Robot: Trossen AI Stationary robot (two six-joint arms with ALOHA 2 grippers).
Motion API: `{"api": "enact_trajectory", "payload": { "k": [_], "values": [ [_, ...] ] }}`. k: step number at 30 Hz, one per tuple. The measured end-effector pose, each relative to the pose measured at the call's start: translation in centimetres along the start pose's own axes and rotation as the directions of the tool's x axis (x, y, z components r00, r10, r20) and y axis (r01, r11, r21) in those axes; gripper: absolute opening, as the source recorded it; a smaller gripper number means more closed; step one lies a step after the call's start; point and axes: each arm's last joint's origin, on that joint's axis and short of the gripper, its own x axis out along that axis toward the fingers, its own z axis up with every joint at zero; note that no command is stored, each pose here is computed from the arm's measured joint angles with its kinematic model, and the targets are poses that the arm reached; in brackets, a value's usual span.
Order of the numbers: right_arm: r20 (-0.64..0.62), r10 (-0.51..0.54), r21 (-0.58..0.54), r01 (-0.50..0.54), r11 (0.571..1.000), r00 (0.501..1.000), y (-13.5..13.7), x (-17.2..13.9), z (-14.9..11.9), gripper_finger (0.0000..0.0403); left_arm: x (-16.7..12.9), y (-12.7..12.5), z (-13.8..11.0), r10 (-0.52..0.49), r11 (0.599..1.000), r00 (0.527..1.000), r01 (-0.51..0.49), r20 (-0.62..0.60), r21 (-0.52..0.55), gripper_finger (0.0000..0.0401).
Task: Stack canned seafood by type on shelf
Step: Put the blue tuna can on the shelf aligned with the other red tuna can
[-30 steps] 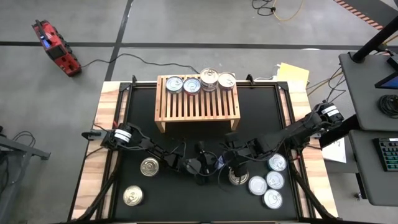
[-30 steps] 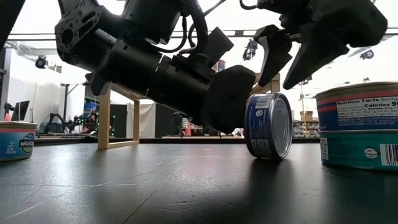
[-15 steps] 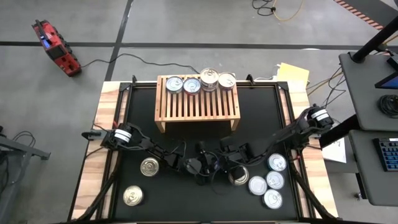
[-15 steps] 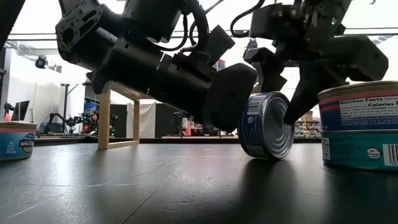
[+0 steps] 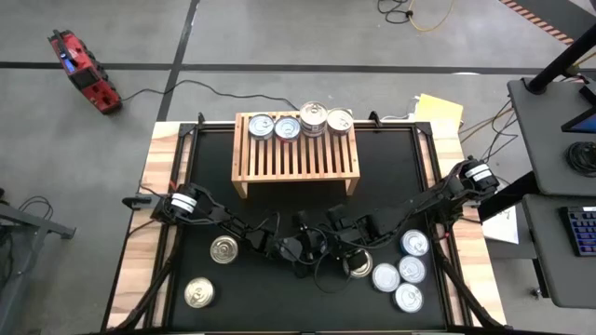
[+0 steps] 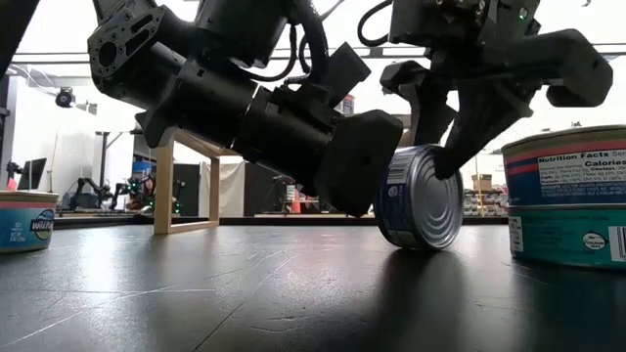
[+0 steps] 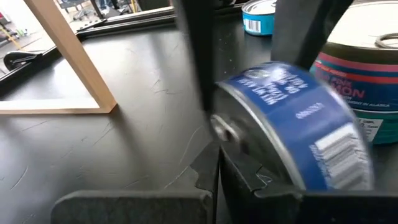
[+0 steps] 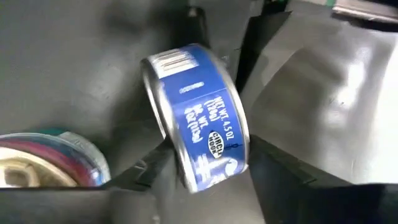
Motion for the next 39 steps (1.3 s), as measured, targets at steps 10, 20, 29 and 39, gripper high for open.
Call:
{"api": "enact_trajectory", "payload": {
  "k": [10, 20, 29, 39],
  "values": [
    [0.027, 0.073, 0.015, -0.073, 0.997, 0.997, 0.1, -0.2, 0.2, 0.0130, 0.0, 0.0, 0.1, -0.002, 1.000, 1.000, 0.002, 0.005, -0.005, 0.0000],
    [0.046, 0.072, 0.009, -0.073, 0.997, 0.996, 0.2, -0.1, 0.4, 0.0130, -0.5, 0.2, 0.4, 0.080, 0.997, 0.997, -0.080, -0.020, 0.023, 0.0000],
    [0.045, 0.077, -0.011, -0.077, 0.997, 0.996, 0.2, -0.5, 0.3, 0.0126, -1.5, 0.3, 0.7, 0.164, 0.984, 0.985, -0.159, -0.061, 0.084, 0.0000],
    [0.105, -0.027, -0.016, 0.029, 0.999, 0.994, -0.1, -4.2, 0.5, 0.0126, -4.4, 0.7, 3.1, 0.173, 0.982, 0.983, -0.167, -0.065, 0.088, 0.0000]
  ]
}}
